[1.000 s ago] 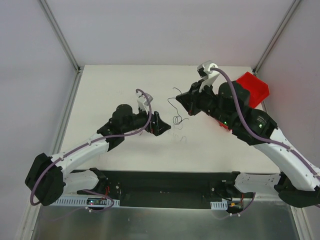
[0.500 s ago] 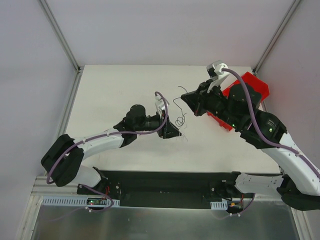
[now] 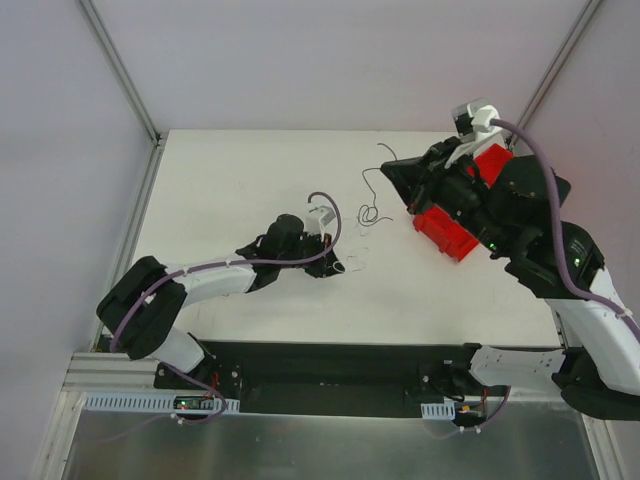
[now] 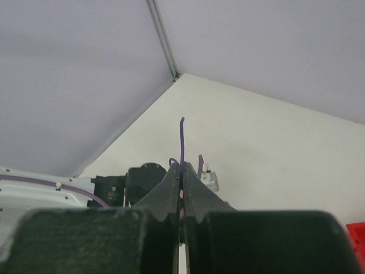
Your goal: Untangle the cables
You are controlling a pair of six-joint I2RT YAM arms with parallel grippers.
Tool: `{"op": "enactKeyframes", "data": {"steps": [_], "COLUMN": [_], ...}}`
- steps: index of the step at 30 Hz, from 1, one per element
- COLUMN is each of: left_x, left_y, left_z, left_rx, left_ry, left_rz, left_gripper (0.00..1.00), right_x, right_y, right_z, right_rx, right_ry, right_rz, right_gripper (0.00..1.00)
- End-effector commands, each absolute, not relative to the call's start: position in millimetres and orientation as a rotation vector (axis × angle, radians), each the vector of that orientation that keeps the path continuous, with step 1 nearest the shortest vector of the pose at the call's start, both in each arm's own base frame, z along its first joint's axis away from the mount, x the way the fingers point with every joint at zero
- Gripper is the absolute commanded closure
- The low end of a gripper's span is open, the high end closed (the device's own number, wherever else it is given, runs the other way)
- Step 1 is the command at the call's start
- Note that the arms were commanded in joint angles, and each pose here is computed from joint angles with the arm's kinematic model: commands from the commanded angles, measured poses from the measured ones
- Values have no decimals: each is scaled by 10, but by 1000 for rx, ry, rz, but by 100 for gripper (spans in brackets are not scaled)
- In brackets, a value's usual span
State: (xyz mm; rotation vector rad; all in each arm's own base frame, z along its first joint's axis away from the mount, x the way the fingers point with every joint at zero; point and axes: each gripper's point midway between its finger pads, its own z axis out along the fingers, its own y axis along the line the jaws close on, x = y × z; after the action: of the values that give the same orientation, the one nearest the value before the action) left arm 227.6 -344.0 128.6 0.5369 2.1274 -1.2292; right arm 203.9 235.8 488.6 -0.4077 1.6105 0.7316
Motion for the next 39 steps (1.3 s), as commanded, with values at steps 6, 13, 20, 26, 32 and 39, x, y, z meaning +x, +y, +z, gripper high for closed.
{"op": "enactKeyframes", "data": {"steps": [6, 13, 20, 26, 32, 39], "left_x": [2262, 1990, 1779, 1986, 2194, 2509], "left_y": [-3018, -3035, -3159, -3392, -3601, -3446], "left_z": [910, 1847, 2491, 2578, 2559, 2083], "left_rx": [515, 652, 763, 754, 739, 573], "left_ry": [2244, 1829, 1640, 1653, 1674, 1857], "left_rz": [-1019, -1220, -1381, -1384, -1380, -1168], "left_gripper": [100, 41, 1, 1, 9, 92], "right_x": [2095, 2142, 2128, 2105, 2097, 2080], "right_y": [2136, 2237, 2247, 2275, 2298, 2235], "right_z": [5303, 5179, 5170, 5205, 5222, 5298], "right_rx": [-349, -357, -360, -365, -369, -356], "right_ry": [1500, 1526, 1529, 1522, 1523, 1507], "right_rz": [664, 669, 681, 705, 718, 712], "right_gripper": [100, 100, 100, 100, 100, 100]}}
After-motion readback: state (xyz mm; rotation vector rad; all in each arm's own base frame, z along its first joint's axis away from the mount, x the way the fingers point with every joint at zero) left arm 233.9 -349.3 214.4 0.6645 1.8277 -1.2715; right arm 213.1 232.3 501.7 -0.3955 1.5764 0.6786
